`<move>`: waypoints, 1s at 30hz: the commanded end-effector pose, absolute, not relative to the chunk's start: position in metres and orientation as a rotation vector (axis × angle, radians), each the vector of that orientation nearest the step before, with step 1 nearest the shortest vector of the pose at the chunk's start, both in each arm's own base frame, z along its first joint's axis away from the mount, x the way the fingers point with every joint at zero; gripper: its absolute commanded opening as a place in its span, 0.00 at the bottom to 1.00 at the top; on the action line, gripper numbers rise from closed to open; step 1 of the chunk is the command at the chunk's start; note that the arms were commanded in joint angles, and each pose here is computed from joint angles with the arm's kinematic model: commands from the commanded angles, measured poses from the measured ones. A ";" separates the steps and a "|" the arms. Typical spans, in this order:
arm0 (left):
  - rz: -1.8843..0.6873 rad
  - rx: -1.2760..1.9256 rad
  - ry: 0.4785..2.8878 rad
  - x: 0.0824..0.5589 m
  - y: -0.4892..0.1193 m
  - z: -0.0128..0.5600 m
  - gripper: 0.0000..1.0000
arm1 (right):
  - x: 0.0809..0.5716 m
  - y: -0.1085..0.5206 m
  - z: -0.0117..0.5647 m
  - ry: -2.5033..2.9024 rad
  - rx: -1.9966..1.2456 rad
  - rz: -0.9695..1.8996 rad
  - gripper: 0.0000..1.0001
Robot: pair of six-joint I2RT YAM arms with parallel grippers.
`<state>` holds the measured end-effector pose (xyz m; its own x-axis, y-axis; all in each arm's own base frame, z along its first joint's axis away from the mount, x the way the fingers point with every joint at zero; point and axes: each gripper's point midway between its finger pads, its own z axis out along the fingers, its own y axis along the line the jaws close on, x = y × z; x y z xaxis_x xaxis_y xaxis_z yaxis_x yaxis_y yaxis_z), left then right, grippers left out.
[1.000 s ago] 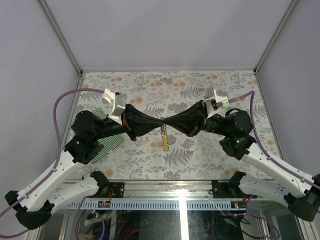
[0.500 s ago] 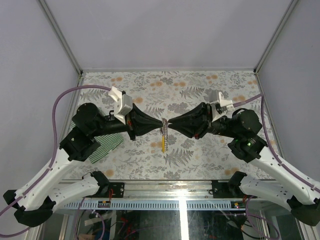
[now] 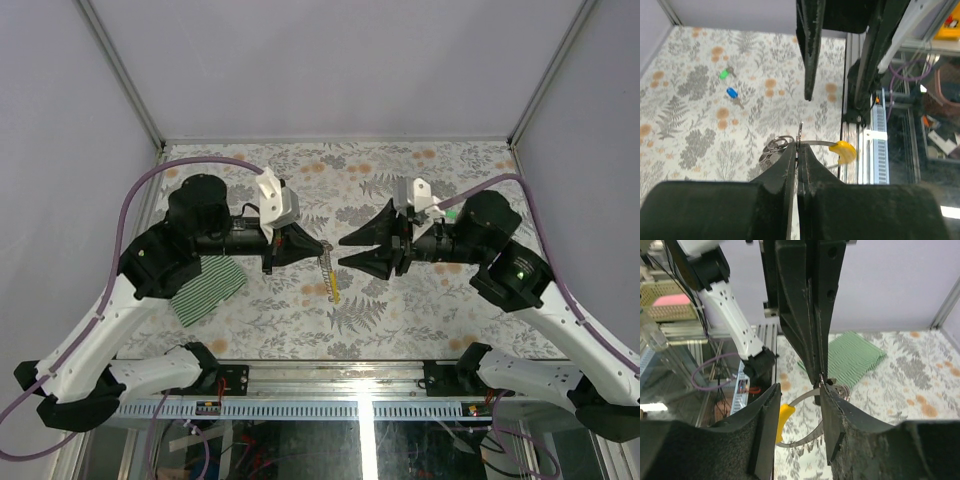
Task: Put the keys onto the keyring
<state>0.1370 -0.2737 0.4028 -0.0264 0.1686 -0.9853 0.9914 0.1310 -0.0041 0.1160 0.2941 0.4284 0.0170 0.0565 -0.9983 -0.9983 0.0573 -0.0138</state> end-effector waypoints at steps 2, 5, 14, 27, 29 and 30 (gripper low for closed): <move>-0.961 1.340 1.438 0.135 -0.264 0.390 0.00 | 0.118 0.294 0.412 1.245 -1.239 1.125 0.44; -0.944 1.340 1.450 0.137 -0.264 0.388 0.00 | 0.123 0.297 0.407 1.268 -1.263 1.109 0.42; -0.923 1.363 1.477 0.140 -0.267 0.383 0.00 | 0.135 0.310 0.394 1.302 -1.308 1.094 0.42; -0.935 1.390 1.485 0.135 -0.272 0.378 0.00 | 0.141 0.322 0.385 1.310 -1.354 1.108 0.31; -0.932 1.391 1.485 0.135 -0.272 0.378 0.00 | 0.141 0.322 0.384 1.314 -1.353 1.109 0.28; -0.935 1.393 1.481 0.134 -0.272 0.379 0.00 | 0.141 0.322 0.384 1.314 -1.354 1.109 0.28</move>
